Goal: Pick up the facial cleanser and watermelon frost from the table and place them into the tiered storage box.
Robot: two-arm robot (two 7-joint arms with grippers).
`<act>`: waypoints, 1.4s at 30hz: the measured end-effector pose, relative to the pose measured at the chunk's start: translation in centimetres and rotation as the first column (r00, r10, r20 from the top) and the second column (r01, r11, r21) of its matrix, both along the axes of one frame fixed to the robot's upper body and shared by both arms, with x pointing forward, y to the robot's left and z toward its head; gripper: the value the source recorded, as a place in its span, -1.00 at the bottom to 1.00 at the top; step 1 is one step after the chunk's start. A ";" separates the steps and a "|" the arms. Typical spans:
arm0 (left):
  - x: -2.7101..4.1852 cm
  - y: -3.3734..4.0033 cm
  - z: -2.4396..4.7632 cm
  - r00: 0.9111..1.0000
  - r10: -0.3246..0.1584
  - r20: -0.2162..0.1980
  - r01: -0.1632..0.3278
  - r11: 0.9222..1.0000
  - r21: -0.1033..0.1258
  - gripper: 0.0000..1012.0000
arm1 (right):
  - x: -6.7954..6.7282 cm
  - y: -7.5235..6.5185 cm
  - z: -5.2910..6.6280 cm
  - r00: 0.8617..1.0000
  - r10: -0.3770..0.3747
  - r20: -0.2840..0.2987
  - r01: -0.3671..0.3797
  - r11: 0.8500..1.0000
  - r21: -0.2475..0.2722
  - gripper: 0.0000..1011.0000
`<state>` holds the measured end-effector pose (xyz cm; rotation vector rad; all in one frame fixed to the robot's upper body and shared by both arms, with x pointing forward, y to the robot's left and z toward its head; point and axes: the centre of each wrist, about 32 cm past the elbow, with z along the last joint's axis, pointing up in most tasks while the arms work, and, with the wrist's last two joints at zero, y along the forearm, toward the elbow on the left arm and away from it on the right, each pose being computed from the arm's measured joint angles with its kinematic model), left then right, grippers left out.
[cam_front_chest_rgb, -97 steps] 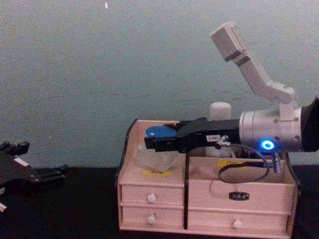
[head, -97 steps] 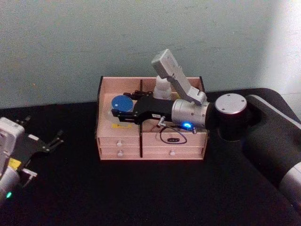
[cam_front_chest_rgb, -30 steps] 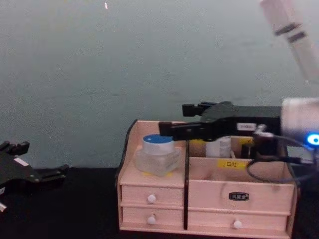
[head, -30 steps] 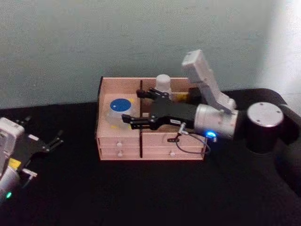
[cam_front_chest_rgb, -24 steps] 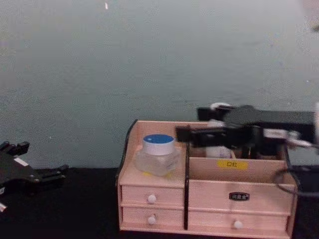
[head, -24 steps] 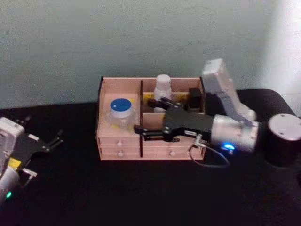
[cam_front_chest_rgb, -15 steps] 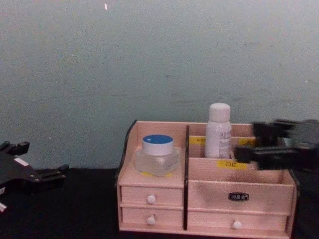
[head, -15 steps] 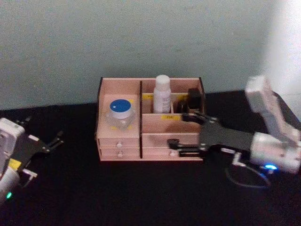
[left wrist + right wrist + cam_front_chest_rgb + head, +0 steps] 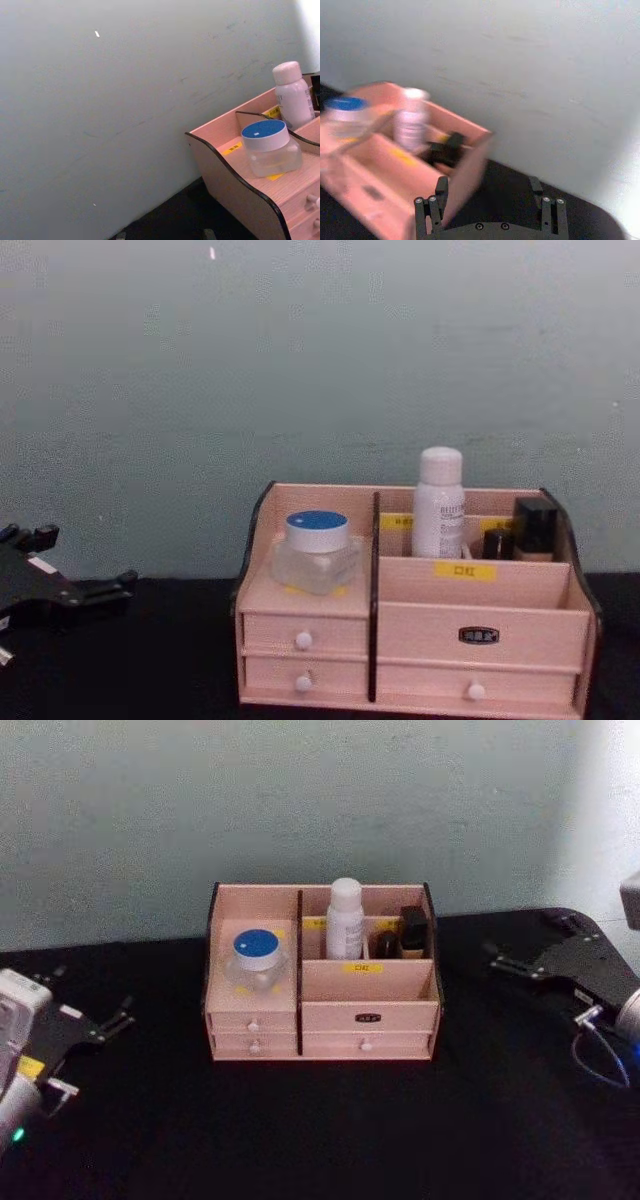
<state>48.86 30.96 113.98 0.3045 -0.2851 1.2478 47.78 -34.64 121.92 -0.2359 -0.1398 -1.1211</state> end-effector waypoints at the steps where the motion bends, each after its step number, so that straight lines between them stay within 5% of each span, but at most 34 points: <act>1: 0.00 0.00 0.00 1.000 0.000 0.000 0.000 1.000 0.000 0.98 | 0.0 0.1 -0.1 1.000 -0.027 0.006 0.027 1.000 -0.006 0.98; 4: 0.00 0.00 0.00 1.000 0.000 0.000 0.000 1.000 0.000 0.98 | 0.3 0.8 -1.1 0.989 -0.148 0.030 0.149 0.987 -0.051 0.98; 8: 0.00 0.00 0.00 1.000 0.000 0.000 0.000 1.000 0.000 0.98 | 0.6 1.6 -2.2 0.978 -0.207 0.021 0.208 0.974 -0.086 0.98; 10: 0.00 0.00 0.00 1.000 0.000 0.000 0.000 1.000 0.000 0.98 | 0.8 2.6 -3.5 0.969 -0.245 0.029 0.246 0.959 -0.143 0.98; 19: 0.00 0.00 0.00 1.000 0.000 0.000 0.000 1.000 0.000 0.98 | 1.5 5.7 -7.1 0.969 -0.241 0.049 0.245 0.926 -0.286 0.98; 42: 0.00 0.00 0.00 1.000 0.000 0.000 0.000 1.000 0.000 0.98 | 2.0 6.3 -7.7 0.968 -0.246 0.040 0.246 0.921 -0.300 0.98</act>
